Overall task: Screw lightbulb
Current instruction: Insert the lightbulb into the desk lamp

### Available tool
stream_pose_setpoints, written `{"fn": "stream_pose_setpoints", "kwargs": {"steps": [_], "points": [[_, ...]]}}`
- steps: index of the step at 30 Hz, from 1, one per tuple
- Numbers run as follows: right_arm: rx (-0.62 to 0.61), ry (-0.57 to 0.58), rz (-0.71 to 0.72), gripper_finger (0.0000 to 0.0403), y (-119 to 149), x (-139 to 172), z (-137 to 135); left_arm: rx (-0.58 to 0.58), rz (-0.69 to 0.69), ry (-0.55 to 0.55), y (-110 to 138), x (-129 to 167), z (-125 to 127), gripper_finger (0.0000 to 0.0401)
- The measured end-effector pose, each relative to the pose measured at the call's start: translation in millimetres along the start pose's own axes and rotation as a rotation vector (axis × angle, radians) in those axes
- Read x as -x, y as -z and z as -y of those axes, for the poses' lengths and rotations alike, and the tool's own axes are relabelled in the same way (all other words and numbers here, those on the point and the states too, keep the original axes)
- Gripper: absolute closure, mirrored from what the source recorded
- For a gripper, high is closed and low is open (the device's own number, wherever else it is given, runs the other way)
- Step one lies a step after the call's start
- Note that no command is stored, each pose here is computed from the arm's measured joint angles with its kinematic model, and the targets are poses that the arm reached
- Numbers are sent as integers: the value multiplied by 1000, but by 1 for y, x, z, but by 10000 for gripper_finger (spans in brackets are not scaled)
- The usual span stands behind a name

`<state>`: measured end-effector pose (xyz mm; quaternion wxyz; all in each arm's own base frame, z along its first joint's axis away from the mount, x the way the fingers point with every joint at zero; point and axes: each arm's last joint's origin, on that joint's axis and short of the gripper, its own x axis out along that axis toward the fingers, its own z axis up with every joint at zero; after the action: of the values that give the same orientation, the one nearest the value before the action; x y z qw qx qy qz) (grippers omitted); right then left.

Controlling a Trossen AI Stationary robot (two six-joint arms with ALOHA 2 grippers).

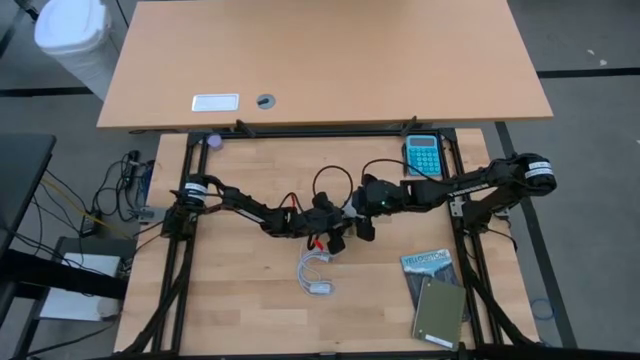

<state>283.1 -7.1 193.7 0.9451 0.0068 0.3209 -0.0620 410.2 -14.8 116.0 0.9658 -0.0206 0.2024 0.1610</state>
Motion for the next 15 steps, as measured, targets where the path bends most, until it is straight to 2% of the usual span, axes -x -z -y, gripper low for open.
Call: {"fn": "stream_pose_setpoints", "kwargs": {"steps": [8, 15], "points": [[22, 18, -1, 132, 0, 0, 1, 6, 9, 0, -1, 0, 0, 213], [35, 19, -47, 118, 11, -21, -3, 11, 10, 3, -1, 0, 0, 213]]}}
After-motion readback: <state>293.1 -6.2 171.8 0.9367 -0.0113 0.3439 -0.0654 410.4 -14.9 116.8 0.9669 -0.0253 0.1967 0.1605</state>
